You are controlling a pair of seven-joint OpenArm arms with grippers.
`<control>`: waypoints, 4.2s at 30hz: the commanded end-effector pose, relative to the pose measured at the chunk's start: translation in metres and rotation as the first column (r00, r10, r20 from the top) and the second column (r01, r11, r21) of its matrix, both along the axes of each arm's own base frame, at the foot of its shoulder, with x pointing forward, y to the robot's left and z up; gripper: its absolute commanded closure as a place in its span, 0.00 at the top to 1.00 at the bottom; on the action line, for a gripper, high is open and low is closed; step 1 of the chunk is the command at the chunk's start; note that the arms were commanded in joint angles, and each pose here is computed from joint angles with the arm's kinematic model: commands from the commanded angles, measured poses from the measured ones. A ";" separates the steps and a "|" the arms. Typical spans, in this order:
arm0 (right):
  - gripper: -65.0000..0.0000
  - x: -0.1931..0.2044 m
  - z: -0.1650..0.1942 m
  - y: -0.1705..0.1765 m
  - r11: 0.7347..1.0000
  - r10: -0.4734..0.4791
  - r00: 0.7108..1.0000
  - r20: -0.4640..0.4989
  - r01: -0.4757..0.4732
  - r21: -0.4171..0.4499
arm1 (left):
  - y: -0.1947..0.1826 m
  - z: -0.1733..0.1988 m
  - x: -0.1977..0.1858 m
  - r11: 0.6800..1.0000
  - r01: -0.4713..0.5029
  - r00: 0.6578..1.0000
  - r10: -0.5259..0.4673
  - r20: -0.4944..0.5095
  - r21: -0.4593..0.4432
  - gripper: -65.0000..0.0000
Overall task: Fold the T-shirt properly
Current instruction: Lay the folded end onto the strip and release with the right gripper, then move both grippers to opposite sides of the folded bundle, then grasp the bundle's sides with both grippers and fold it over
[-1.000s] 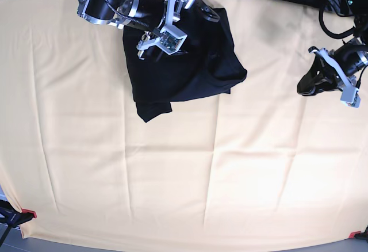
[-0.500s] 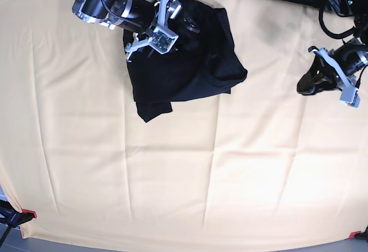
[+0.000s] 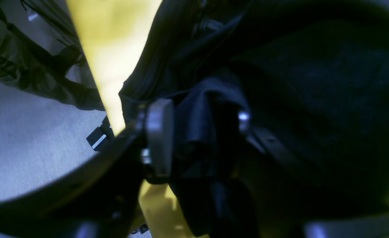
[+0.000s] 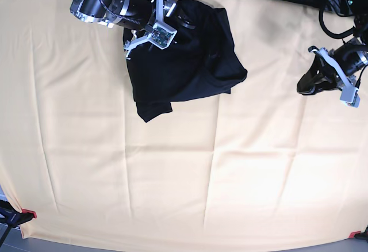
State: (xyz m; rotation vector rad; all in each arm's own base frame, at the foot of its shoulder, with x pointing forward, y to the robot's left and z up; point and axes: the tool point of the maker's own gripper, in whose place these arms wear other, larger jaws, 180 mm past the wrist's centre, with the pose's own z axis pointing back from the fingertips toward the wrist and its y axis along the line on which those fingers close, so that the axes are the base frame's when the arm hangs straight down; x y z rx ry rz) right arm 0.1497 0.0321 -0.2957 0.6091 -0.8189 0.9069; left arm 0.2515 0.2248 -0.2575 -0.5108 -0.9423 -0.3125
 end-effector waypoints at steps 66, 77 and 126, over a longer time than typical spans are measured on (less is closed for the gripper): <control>0.00 0.072 0.053 0.004 0.999 0.032 0.940 0.339 -0.036 0.005 | -0.084 0.011 -0.046 0.873 0.481 0.875 -0.484 -0.017 -0.088 0.00; 0.00 0.124 0.027 -0.045 0.987 0.036 0.935 0.352 0.022 -0.161 | -0.149 -0.029 -0.094 0.731 0.679 0.720 -0.682 -0.126 -0.073 0.00; 0.00 0.118 -0.037 -0.087 0.994 0.076 0.967 -0.244 -0.094 -0.063 | -0.168 -0.141 0.030 0.559 0.768 0.631 -0.743 -0.222 0.311 0.00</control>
